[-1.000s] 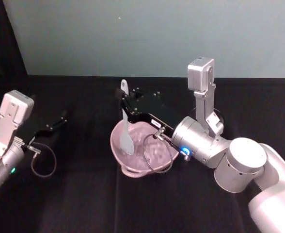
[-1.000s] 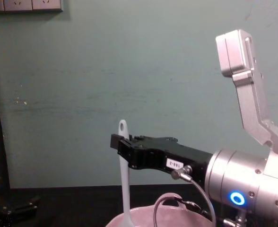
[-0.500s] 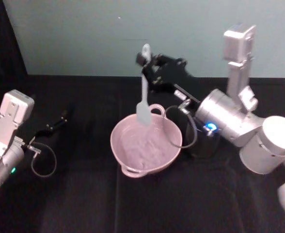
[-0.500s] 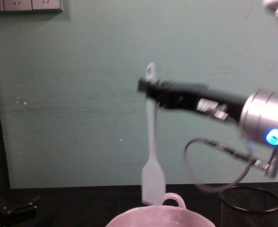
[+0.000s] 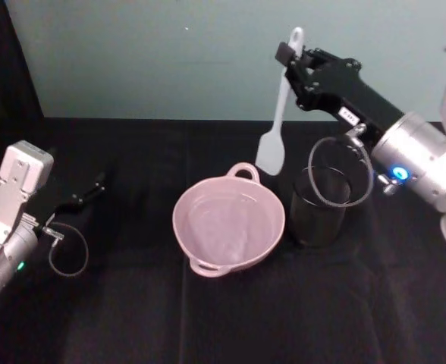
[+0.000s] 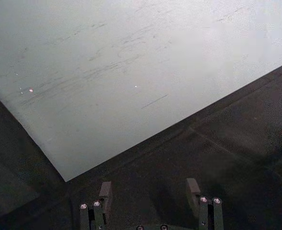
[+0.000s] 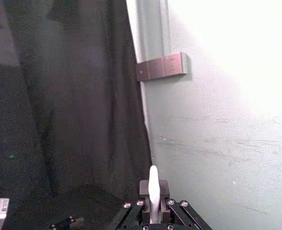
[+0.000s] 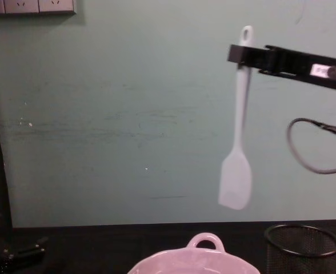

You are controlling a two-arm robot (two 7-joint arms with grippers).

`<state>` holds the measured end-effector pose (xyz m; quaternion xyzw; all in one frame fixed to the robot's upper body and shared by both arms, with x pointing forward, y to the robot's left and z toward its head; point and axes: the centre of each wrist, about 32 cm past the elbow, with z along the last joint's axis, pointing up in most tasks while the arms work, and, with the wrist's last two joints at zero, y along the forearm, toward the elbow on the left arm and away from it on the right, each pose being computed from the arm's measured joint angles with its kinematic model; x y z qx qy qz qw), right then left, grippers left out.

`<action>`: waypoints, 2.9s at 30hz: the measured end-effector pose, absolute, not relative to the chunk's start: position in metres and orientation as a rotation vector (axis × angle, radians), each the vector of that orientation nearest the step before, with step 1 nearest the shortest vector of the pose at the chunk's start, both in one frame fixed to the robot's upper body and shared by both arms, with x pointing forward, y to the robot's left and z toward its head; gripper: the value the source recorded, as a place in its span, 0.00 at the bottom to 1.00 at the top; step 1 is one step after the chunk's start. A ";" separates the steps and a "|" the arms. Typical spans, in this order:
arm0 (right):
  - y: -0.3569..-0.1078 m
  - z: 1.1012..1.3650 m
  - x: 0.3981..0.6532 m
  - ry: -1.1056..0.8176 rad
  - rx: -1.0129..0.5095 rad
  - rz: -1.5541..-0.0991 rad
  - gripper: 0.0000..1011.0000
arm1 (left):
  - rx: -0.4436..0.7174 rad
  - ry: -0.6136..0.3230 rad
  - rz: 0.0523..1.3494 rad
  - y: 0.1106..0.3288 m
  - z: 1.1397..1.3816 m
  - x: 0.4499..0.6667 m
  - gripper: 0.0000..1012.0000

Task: Use the one hand to pick up the spoon and stir the clear water in the bowl.

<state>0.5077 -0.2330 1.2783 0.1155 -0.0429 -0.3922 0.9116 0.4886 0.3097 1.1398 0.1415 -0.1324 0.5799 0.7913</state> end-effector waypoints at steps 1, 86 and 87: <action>-0.235 1.279 0.507 -0.087 0.234 -0.813 0.11 | 0.305 -0.285 1.248 0.310 1.140 0.489 1.00; -0.330 1.215 0.442 0.381 0.043 -1.137 0.99 | 0.304 -0.285 1.248 0.310 1.140 0.489 1.00; -0.333 1.220 0.439 0.381 -0.018 -1.134 0.99 | 0.304 -0.285 1.248 0.310 1.140 0.489 1.00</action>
